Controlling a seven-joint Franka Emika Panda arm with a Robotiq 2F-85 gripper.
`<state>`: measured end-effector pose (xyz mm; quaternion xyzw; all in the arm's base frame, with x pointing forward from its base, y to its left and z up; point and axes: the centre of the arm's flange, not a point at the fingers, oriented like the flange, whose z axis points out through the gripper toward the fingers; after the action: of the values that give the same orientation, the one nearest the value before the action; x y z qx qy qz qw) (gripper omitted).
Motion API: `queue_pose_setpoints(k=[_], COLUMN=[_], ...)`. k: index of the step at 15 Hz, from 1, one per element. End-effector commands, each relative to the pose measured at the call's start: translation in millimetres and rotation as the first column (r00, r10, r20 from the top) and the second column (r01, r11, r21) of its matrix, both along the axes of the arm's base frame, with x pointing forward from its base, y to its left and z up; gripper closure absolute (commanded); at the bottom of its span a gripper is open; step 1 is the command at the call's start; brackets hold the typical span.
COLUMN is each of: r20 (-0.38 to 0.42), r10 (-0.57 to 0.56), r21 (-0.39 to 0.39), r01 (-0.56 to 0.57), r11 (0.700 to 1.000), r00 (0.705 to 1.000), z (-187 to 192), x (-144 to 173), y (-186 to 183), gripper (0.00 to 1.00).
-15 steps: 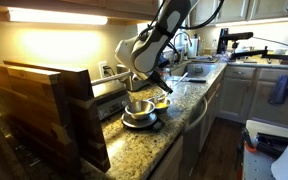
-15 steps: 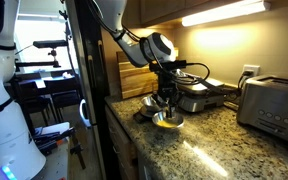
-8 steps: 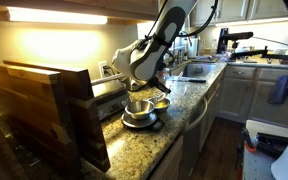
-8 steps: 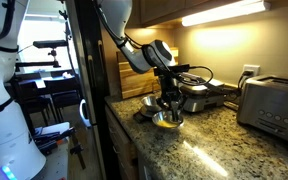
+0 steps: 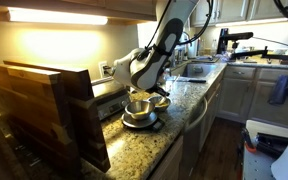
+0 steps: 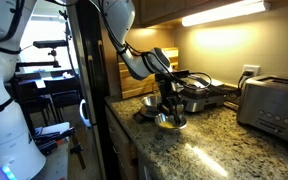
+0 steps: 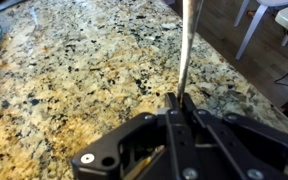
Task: Take the spoon and use it to scoop the contents from the right silver bowl and into the left silver bowl then put the spoon next to the right silver bowl
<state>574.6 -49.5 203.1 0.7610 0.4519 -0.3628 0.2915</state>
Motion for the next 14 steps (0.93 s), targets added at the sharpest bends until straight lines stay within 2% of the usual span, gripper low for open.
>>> queue_pose_setpoints(k=[1,6,10,14], r20=[-0.039,-0.103,-0.153,-0.159], r10=[0.079,0.157,0.165,0.167], r21=[-0.031,-0.068,-0.124,-0.155], r01=[-0.081,-0.164,-0.184,-0.192], r11=[0.996,0.984,0.975,0.969], r00=[0.996,0.982,0.974,0.973], z=[1.3,-6.1,-13.2,-15.8], x=[-4.4,-8.7,-13.0,-11.1], y=[19.9,34.5,27.6,20.0], gripper=[0.98,0.98,0.98,0.98])
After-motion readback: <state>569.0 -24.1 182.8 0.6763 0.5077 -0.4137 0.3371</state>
